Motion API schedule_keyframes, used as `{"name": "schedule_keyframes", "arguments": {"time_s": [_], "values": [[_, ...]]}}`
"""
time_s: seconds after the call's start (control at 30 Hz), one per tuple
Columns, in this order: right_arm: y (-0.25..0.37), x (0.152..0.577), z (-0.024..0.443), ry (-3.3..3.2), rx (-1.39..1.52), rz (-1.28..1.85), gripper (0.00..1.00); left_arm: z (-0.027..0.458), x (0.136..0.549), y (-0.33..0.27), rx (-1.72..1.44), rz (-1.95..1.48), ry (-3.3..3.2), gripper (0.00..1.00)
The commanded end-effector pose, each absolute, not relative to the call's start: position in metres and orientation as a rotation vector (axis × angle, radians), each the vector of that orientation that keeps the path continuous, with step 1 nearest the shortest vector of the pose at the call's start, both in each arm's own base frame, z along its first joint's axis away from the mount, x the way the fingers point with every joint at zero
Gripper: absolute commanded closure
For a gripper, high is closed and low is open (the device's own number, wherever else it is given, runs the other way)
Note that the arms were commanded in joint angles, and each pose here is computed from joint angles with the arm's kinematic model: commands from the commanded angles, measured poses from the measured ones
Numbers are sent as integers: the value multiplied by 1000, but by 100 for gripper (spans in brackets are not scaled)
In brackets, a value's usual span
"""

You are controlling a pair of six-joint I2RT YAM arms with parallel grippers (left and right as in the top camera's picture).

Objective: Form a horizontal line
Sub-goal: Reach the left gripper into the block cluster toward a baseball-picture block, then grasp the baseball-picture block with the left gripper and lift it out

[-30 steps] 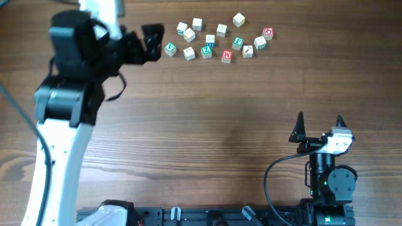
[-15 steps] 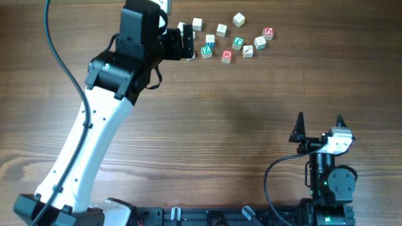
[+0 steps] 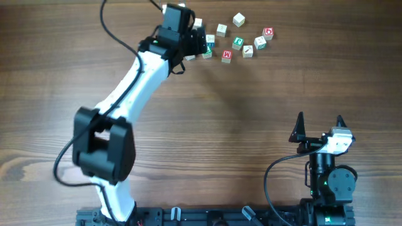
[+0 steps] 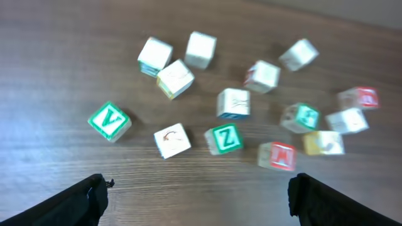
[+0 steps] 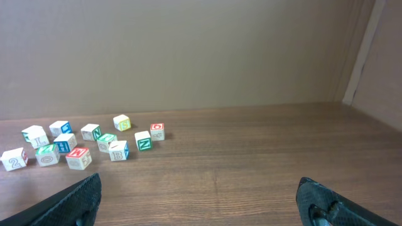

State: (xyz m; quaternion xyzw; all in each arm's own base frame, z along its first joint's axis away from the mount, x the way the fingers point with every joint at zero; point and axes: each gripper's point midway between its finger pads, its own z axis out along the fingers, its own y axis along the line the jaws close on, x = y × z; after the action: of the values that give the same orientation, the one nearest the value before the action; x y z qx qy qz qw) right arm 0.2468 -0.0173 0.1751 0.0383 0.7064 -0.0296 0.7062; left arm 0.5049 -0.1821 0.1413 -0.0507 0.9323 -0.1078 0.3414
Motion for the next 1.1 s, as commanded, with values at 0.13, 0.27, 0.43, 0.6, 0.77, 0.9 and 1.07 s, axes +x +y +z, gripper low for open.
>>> {"name": "schedule_keyframes", "arguments": {"time_s": [0.13,0.27,0.43,0.6,0.77,0.9,1.07], "values": [[-13,247,178,1559,60,-58,0,105,525,-179,-397,-283,2402,11],[-13,247,178,1559,59,-58,0,83,532,-181,-476,-305,2402,12],[-13,247,178,1559,59,-58,0,62,542,-186,-500,-324,2385,12],[-13,247,178,1559,60,-58,0,47,544,-186,-501,-316,2395,13],[-13,247,178,1559,59,-58,0,25,545,-187,-508,-305,2412,14],[-13,247,178,1559,60,-58,0,14,545,-186,-510,-292,2423,15],[-13,247,178,1559,59,-58,0,15,548,-182,-518,-273,2406,21]]}}
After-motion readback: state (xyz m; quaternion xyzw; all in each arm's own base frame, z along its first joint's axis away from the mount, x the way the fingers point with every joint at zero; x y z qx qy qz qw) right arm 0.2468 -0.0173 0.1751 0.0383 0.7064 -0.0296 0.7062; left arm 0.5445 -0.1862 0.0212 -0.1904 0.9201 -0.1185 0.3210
